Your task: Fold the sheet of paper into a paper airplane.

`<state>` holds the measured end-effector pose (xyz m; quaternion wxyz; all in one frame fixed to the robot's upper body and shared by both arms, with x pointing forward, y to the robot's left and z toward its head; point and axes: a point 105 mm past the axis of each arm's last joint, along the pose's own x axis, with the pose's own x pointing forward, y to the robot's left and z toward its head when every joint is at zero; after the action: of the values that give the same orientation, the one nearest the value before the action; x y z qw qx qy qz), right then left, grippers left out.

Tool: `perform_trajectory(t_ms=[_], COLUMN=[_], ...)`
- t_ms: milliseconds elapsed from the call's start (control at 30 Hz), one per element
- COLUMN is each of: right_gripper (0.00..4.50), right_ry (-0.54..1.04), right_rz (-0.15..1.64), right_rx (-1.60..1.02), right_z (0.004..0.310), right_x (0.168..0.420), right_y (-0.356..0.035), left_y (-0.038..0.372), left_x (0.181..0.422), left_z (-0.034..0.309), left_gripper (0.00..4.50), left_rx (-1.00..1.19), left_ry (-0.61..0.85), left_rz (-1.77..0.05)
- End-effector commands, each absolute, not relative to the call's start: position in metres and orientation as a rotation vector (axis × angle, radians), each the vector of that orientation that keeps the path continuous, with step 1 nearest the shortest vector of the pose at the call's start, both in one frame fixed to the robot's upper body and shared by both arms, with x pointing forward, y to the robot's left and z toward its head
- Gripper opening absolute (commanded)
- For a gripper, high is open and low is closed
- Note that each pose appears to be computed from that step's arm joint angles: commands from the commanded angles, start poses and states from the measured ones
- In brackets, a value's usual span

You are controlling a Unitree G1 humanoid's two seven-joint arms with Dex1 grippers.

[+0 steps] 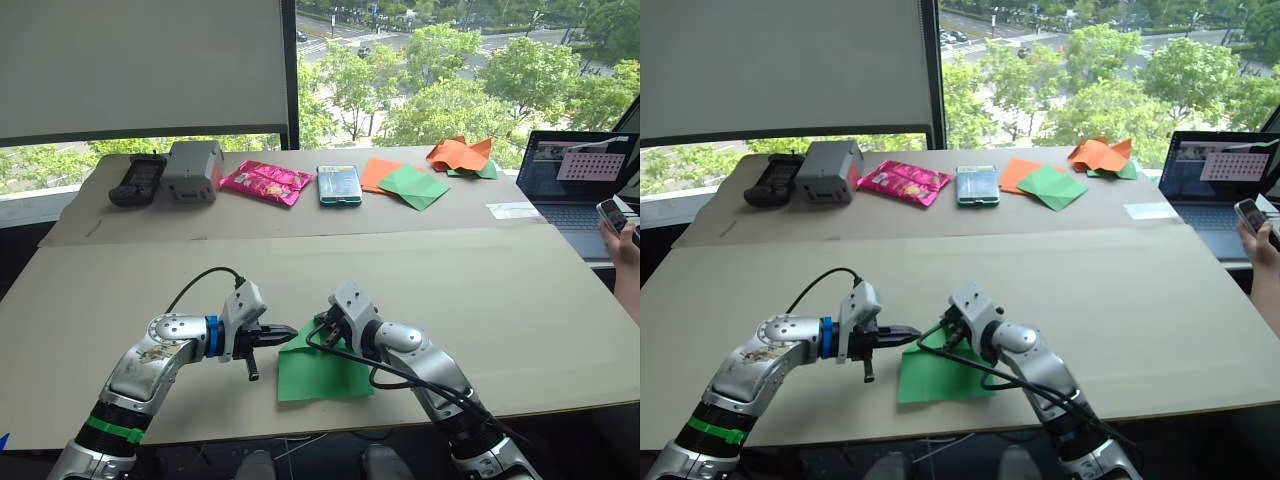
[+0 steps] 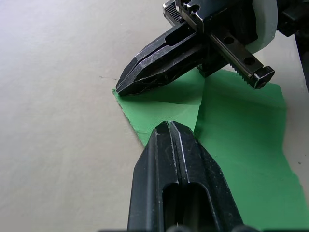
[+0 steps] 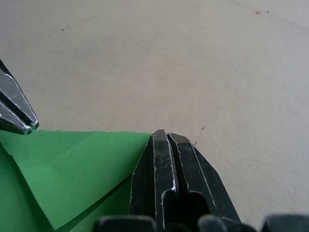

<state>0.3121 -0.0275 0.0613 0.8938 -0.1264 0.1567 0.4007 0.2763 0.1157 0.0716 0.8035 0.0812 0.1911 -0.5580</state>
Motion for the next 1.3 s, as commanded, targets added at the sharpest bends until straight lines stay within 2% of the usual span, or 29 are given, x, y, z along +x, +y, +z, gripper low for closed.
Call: perform_trajectory(t_ms=[33,233,367,467,600,833,1033,1300], right_gripper=[0.0,0.0,0.0,0.0,0.0,0.0,0.0,0.0], right_ry=[0.347,0.293,0.242,0.258,0.36,0.455,0.52,0.465], right_rz=[0.81,0.793,0.739,0.716,0.775,0.8,0.883,0.892], right_rx=[-0.272,-0.251,-0.2,-0.212,-0.294,-0.341,-0.318,-0.187], right_z=[0.058,0.074,0.1,0.105,0.089,0.075,0.064,0.064], right_x=[0.314,0.314,0.313,0.306,0.279,0.26,0.244,0.248], right_y=[-0.033,-0.039,-0.064,-0.084,-0.113,-0.137,-0.131,-0.11], left_y=[0.109,0.105,0.107,0.106,0.105,0.1,0.099,0.098], left_x=[0.282,0.286,0.282,0.282,0.284,0.285,0.286,0.288], left_z=[0.066,0.041,0.028,0.026,0.023,0.023,0.023,0.024], left_gripper=[0.03,0.03,0.03,0.03,0.03,0.03,0.03,0.03], left_rx=[0.243,0.343,0.387,0.398,0.402,0.4,0.399,0.405], left_ry=[0.393,0.433,0.458,0.456,0.453,0.443,0.44,0.436], left_rz=[-1.212,-1.224,-1.247,-1.251,-1.252,-1.262,-1.265,-1.262])
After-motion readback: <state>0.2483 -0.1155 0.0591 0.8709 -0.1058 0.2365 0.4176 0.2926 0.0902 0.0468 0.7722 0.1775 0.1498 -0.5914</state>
